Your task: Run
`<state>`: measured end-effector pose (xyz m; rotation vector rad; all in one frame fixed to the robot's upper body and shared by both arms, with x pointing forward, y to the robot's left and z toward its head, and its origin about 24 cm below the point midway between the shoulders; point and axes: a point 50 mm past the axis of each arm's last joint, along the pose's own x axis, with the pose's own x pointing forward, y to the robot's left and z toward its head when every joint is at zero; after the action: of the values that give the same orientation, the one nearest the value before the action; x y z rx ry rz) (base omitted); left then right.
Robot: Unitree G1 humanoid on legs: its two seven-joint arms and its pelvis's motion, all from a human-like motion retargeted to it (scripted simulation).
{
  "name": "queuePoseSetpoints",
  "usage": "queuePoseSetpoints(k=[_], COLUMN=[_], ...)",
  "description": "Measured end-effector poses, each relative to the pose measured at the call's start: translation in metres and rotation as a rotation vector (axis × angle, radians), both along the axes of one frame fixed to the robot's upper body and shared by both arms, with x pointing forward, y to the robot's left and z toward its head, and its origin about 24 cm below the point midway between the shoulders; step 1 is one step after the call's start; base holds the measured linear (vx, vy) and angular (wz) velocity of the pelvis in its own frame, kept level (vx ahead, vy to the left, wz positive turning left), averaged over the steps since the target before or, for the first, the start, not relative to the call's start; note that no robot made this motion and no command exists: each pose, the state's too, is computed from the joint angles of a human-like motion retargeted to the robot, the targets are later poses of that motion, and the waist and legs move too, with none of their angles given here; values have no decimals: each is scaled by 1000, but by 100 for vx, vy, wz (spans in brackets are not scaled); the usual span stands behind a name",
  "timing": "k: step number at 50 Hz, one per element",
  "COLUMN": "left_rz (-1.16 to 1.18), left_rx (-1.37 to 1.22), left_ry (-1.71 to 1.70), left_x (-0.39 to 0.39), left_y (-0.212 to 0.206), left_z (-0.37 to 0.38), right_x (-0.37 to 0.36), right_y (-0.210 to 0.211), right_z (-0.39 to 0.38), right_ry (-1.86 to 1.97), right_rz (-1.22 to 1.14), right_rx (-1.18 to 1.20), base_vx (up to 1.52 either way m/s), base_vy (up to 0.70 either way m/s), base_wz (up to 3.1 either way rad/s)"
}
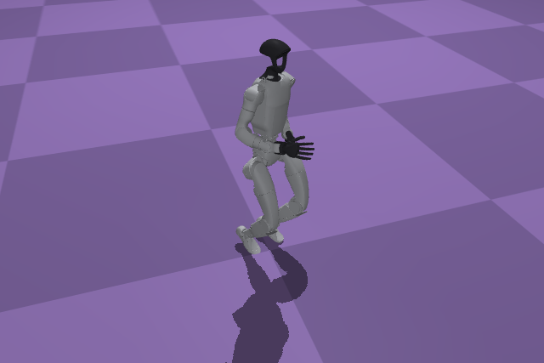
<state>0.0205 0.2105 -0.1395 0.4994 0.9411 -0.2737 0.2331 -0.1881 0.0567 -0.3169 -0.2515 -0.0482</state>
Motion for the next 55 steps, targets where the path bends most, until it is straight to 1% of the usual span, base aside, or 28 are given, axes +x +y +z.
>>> queuePoseSetpoints(k=[2,5,10,13,15,18,21,26,30,32,35,37,40,43,45,47,50,52,55], left_rz=[-23,-94,-268,-372,-408,-356,-240,26,263,329,335,264,154,76,25,-23,-54,-13,89], left_rx=[-24,-61,-190,-230,-228,-222,-168,-11,61,74,55,-6,-167,-352,-420,-401,-234,-122,-47], left_ry=[-117,-376,-896,-1133,-1215,-1168,-982,-474,-173,-167,-358,-614,-1036,-1338,-1415,-1368,-1112,-888,-619], left_x=[28,92,194,224,234,231,206,107,24,18,67,127,199,225,228,227,216,188,129], left_y=[-5,-21,-59,-76,-79,-75,-58,-9,10,12,9,-4,-36,-66,-82,-91,-84,-63,-28], left_z=[9,35,123,176,195,182,135,42,8,7,23,57,136,204,223,211,148,98,54], right_x=[-10,-33,-97,-126,-126,-94,-52,-6,5,4,-1,-13,-47,-84,-97,-88,-39,-9,-4], right_y=[4,6,4,4,8,18,22,22,22,21,15,11,9,11,14,14,7,-2,-4], right_z=[-20,-65,-136,-158,-163,-151,-114,-28,28,37,16,-21,-84,-125,-135,-131,-92,-38,26], right_ry=[97,307,713,873,899,782,547,118,-136,-177,-90,69,369,591,654,619,370,110,-157], right_rz=[44,78,89,92,97,94,61,72,104,87,13,-53,-130,-171,-176,-169,-173,-160,-73], right_rx=[-10,-47,-33,4,29,76,139,251,317,355,406,419,427,446,439,398,330,348,404], base_vx=[6,5,0,-3,-2,-3,-2,1,3,7,11,17,22,22,16,11,8,7,7], base_vy=[4,1,-3,-7,-10,-11,-8,0,3,3,1,-3,-8,-11,-11,-10,-8,-4,0], base_wz=[161,183,177,132,103,77,71,56,52,66,93,120,140,153,148,130,68,-15,-41])
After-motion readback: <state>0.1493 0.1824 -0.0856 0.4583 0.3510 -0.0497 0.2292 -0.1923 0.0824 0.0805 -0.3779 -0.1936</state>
